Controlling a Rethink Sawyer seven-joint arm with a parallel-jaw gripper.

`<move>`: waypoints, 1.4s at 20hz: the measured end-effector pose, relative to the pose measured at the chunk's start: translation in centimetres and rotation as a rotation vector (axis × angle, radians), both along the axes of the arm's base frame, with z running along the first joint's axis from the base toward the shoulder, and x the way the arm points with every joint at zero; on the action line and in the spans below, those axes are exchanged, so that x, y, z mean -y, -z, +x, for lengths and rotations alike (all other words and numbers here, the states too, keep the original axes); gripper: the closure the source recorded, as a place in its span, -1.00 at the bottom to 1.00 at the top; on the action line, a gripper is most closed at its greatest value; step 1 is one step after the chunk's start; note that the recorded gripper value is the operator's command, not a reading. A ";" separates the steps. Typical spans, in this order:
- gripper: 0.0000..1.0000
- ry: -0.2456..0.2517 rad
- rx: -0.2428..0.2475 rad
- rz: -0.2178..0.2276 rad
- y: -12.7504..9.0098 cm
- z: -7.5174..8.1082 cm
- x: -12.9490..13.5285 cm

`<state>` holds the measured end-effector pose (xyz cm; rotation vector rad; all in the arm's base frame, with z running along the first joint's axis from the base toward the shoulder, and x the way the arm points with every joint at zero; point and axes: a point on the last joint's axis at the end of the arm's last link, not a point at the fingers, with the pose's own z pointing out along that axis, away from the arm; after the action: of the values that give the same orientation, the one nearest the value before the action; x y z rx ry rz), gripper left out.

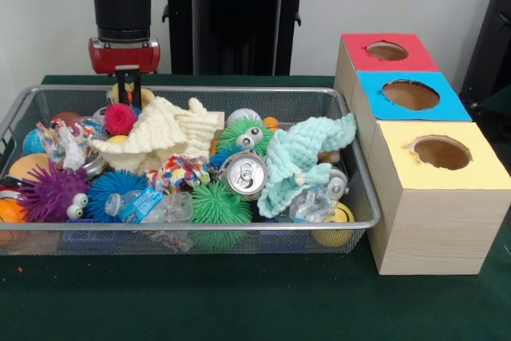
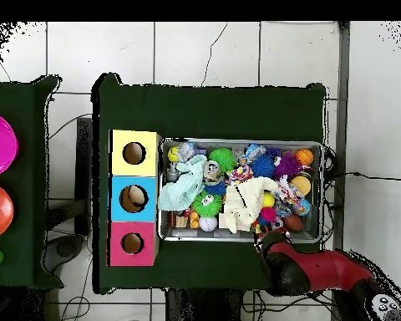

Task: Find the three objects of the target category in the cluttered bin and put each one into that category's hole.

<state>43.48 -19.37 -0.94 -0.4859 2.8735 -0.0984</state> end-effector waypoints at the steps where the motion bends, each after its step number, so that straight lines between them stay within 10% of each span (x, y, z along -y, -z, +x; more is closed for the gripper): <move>1: 1.00 0.002 0.000 0.000 -0.1 0.0 0.0; 17: 1.00 0.070 -0.193 -0.034 -4.0 2.7 -1.6; 28: 1.00 0.033 -0.215 -0.059 -7.2 6.0 -5.9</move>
<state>49.45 -13.43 6.26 -0.4873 3.0975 -0.1453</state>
